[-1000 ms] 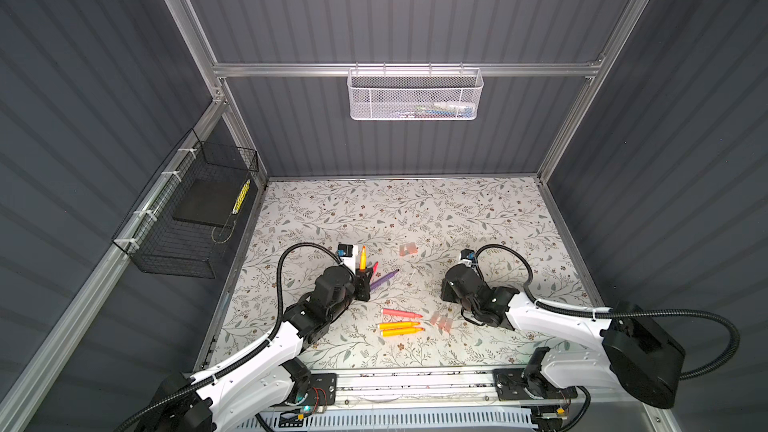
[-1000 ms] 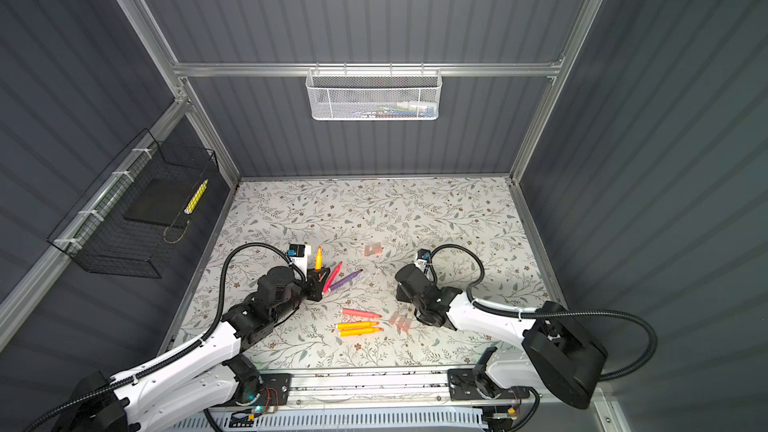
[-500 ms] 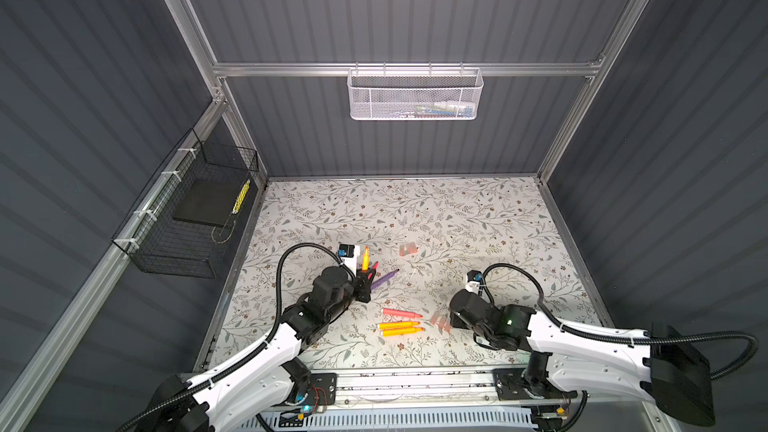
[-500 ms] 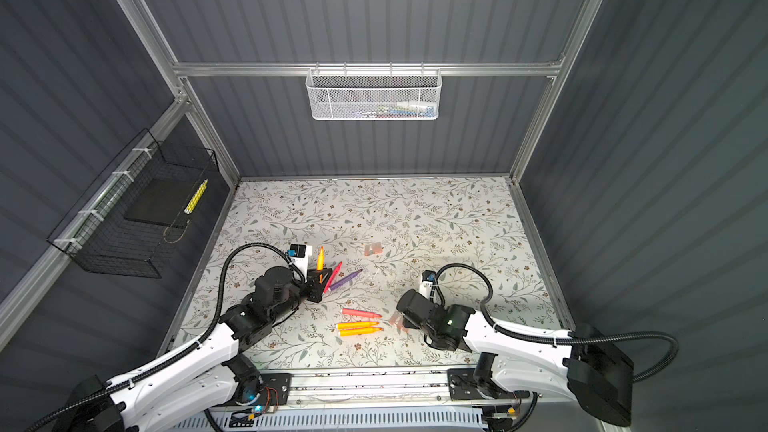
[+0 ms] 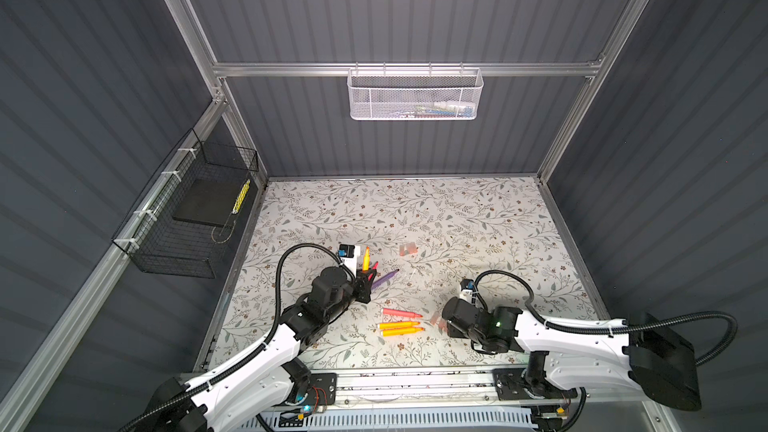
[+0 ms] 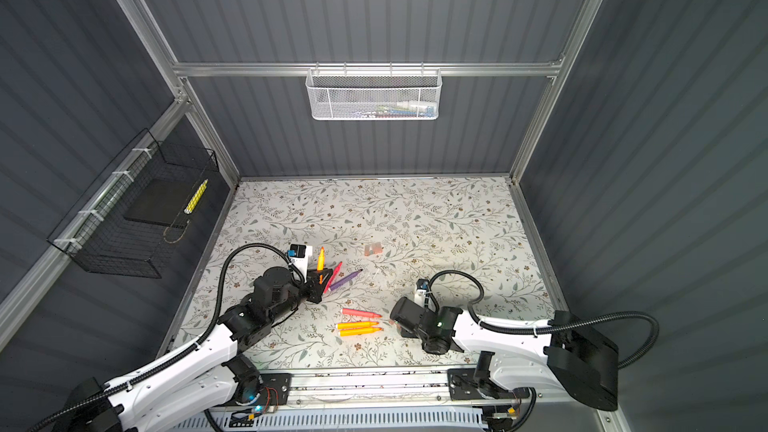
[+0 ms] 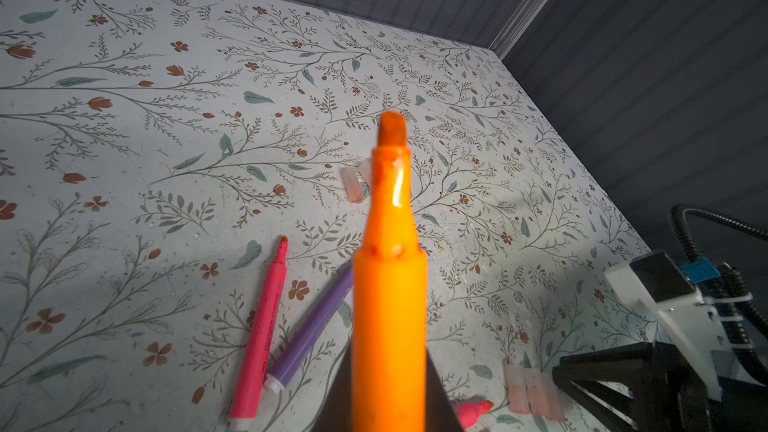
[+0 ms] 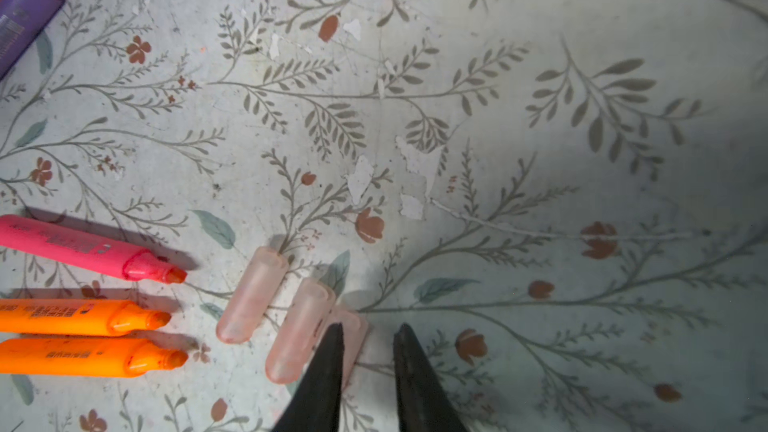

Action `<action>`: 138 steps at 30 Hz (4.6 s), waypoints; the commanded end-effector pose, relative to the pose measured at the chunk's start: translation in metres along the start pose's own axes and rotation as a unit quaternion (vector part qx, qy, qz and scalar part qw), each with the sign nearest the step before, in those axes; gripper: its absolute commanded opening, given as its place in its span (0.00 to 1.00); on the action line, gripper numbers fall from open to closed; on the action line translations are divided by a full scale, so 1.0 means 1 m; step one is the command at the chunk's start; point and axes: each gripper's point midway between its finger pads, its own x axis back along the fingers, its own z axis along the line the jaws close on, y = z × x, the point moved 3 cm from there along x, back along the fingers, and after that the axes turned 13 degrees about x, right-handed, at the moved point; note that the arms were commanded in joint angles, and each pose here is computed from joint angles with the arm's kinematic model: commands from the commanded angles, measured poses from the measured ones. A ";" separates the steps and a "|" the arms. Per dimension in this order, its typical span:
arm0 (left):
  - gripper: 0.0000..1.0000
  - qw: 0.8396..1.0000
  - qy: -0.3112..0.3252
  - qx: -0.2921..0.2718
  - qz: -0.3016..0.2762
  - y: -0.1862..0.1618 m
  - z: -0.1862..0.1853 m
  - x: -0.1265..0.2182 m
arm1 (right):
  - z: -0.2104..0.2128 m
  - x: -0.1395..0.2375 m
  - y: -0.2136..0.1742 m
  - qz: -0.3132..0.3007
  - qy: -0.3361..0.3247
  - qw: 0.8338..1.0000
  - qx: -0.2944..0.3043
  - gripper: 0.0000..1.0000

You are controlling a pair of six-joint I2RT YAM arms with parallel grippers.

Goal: Insert the pens into the pen caps
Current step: 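Lower the right gripper over the pale pink pen caps and grasp one, then lift the pale pink cap with the right gripper toward the left gripper's marker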

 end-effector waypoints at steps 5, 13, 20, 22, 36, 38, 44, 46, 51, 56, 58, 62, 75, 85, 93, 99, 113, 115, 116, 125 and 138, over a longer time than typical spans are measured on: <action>0.00 1.000 0.000 -0.005 0.006 -0.003 0.002 0.003 | 0.006 0.000 -0.002 0.009 -0.005 1.000 0.004 0.27; 0.00 1.000 0.000 -0.004 0.008 -0.004 0.003 0.003 | 0.004 0.012 0.002 -0.006 -0.012 1.000 0.012 0.28; 0.00 1.000 0.000 -0.004 0.007 -0.004 0.003 0.004 | 0.009 0.019 0.000 -0.019 0.004 1.000 0.017 0.31; 0.00 1.000 0.000 -0.004 0.007 -0.004 0.003 0.004 | 0.010 0.018 -0.003 -0.016 0.005 1.000 0.017 0.31; 0.00 1.000 -0.003 -0.002 0.008 -0.004 0.002 0.006 | 0.008 -0.001 -0.017 0.017 -0.051 0.998 0.034 0.28; 0.00 1.000 -0.003 -0.002 0.008 -0.005 0.002 0.006 | 0.008 -0.002 -0.018 0.020 -0.058 0.998 0.034 0.27; 0.00 1.000 -0.002 -0.002 0.009 -0.005 0.003 0.006 | 0.008 -0.008 -0.022 0.031 -0.072 0.996 0.041 0.26; 0.00 1.000 -0.002 -0.002 0.010 -0.005 0.003 0.006 | 0.006 -0.009 -0.023 0.034 -0.081 0.995 0.043 0.28; 0.00 1.000 -0.003 -0.001 0.009 -0.005 0.002 0.006 | 0.002 -0.013 -0.025 0.035 -0.095 0.994 0.040 0.33; 0.00 1.000 -0.006 -0.001 0.010 -0.005 0.002 0.006 | 0.000 -0.017 -0.028 0.037 -0.101 0.994 0.037 0.28; 0.00 1.000 -0.007 0.000 0.010 -0.005 0.001 0.007 | -0.002 -0.018 -0.030 0.039 -0.105 0.993 0.036 0.26; 0.00 1.000 -0.016 -0.001 0.010 -0.006 -0.001 0.007 | -0.006 -0.020 -0.031 0.035 -0.113 0.992 0.033 0.21; 0.00 0.998 -0.033 0.053 -0.029 0.004 -0.004 0.017 | -0.019 0.012 0.011 -0.064 -0.079 0.995 -0.009 0.14; 0.00 0.992 -0.123 0.021 0.016 0.003 -0.039 0.014 | 0.010 0.120 0.124 -0.348 0.144 0.923 -0.081 0.10; 0.00 0.972 -0.230 -0.013 0.045 0.004 -0.076 0.019 | 0.051 0.177 0.187 -0.438 0.267 0.855 -0.073 0.08; 0.00 0.964 -0.264 -0.001 0.024 0.011 -0.086 0.022 | 0.070 0.179 0.223 -0.466 0.289 0.834 -0.063 0.08; 0.00 0.954 -0.298 0.029 0.023 0.012 -0.098 0.013 | 0.101 0.149 0.269 -0.441 0.306 0.842 -0.050 0.05; 0.00 0.954 -0.298 0.026 0.021 0.013 -0.099 0.013 | 0.102 0.145 0.270 -0.438 0.307 0.843 -0.054 0.05; 0.00 0.954 -0.298 0.024 0.020 0.013 -0.098 0.013 | 0.104 0.143 0.269 -0.436 0.309 0.843 -0.056 0.05; 0.00 0.959 -0.283 0.028 0.022 0.012 -0.094 0.003 | 0.121 0.137 0.264 -0.413 0.345 0.841 -0.049 0.03; 0.00 0.954 -0.295 0.042 0.041 0.010 -0.101 -0.013 | 0.116 0.146 0.261 -0.418 0.332 0.844 -0.042 0.03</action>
